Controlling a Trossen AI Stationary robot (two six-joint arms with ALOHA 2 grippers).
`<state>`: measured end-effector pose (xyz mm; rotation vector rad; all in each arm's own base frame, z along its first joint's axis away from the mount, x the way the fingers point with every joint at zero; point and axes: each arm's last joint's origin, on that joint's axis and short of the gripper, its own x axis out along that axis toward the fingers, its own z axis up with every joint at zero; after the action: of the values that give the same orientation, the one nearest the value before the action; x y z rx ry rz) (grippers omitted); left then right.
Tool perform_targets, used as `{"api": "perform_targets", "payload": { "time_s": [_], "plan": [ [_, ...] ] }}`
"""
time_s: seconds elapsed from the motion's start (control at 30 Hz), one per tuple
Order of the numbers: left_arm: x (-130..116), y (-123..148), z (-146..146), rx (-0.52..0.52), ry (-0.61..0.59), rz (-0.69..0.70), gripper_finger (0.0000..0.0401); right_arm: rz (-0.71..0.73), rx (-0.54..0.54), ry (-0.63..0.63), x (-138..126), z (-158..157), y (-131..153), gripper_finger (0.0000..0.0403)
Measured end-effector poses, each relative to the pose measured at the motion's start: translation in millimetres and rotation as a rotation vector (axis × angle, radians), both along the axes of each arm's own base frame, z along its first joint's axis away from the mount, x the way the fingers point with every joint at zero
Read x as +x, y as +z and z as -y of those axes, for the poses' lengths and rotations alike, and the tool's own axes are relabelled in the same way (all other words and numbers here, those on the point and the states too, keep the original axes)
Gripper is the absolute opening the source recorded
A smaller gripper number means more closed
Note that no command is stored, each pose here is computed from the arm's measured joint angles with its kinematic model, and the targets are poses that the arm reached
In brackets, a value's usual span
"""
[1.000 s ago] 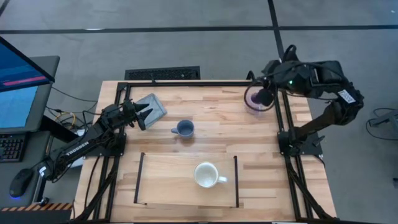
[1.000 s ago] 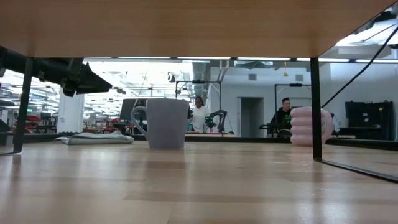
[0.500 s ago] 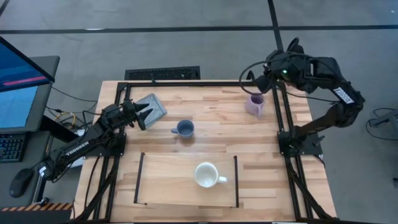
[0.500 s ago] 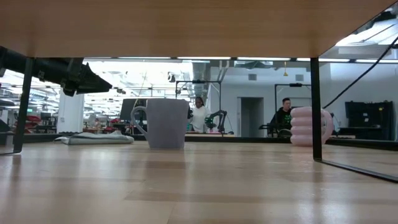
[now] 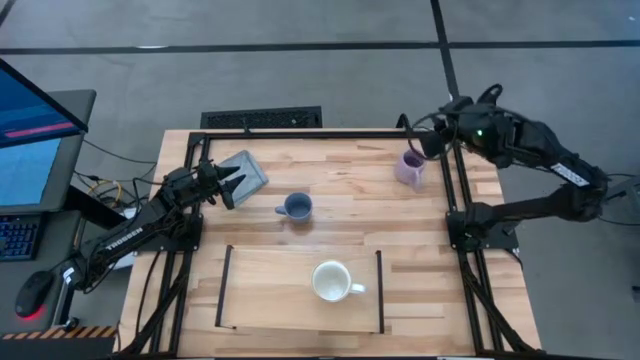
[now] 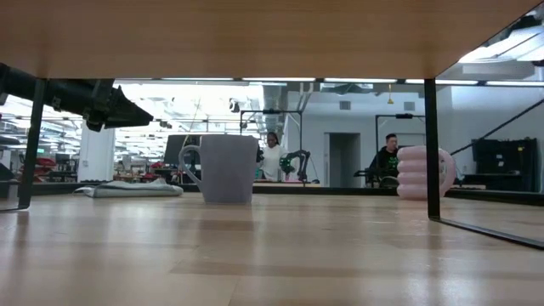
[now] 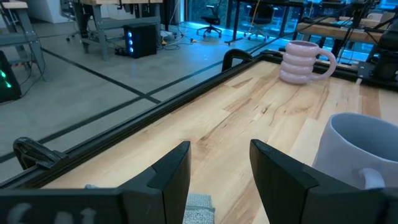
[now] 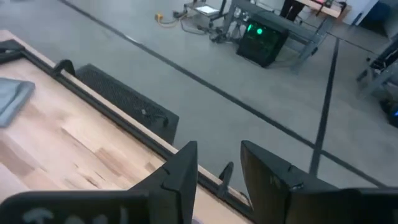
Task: Stack small to large cups/mugs on shelf
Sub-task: Put the purple mug on the shelf
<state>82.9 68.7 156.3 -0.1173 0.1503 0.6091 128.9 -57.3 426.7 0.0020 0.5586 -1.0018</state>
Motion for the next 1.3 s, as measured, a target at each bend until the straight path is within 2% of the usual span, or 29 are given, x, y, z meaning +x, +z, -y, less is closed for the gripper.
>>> {"api": "perform_targets", "payload": {
  "time_s": [0.3,0.6,1.0,1.3],
  "plan": [
    [0.0,-0.1,0.0,0.0,0.0,0.0,0.0156,0.105,0.09,-0.091,-12.5,-3.6,-67.9,0.0146],
    [0.0,0.0,0.0,0.0,0.0,0.0,0.0156,0.262,0.193,-0.28,-26.0,-3.0,-104.6,0.0146],
    [0.0,0.0,0.0,-0.001,0.001,0.001,0.0156,0.134,0.246,-0.296,-19.2,-1.0,-144.8,0.0146],
    [0.0,-0.1,0.0,-0.001,0.0,0.001,0.0156,0.154,0.31,-0.386,-12.8,1.0,-168.7,0.0146]
  ]
}}
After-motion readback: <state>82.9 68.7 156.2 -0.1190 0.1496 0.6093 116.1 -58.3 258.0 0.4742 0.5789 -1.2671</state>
